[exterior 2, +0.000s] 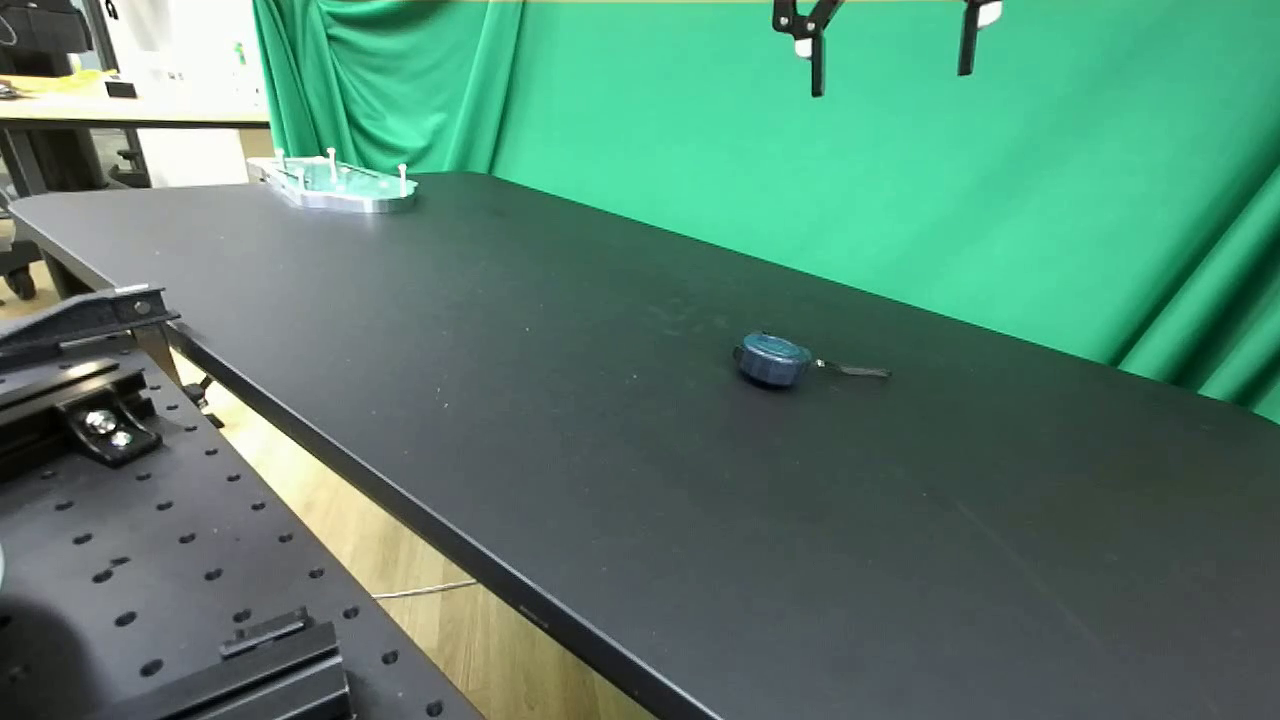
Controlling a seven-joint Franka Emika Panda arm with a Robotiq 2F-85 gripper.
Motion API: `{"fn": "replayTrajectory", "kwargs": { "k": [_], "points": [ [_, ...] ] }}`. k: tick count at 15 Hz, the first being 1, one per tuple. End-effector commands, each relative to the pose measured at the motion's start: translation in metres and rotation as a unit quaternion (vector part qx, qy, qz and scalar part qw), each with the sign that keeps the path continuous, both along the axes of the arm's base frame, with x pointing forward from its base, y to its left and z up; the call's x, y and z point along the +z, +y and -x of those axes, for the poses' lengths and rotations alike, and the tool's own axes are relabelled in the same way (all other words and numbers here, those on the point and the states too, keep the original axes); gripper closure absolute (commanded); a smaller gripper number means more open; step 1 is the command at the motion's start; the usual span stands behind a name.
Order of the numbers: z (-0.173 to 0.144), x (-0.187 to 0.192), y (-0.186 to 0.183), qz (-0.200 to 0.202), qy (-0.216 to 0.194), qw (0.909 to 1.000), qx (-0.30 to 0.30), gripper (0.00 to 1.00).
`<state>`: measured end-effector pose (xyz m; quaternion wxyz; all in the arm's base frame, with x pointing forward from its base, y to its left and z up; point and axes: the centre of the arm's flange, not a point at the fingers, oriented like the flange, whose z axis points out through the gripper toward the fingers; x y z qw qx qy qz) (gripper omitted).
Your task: Move the block to the left
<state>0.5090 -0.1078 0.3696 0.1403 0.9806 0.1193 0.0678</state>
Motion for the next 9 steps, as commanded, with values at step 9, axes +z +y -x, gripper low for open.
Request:
{"fn": "replayTrajectory", "kwargs": {
  "k": [9],
  "points": [
    [-0.035,-0.061,0.01,-0.024,-0.018,0.9995,-0.012,0.0]
  ]
}}
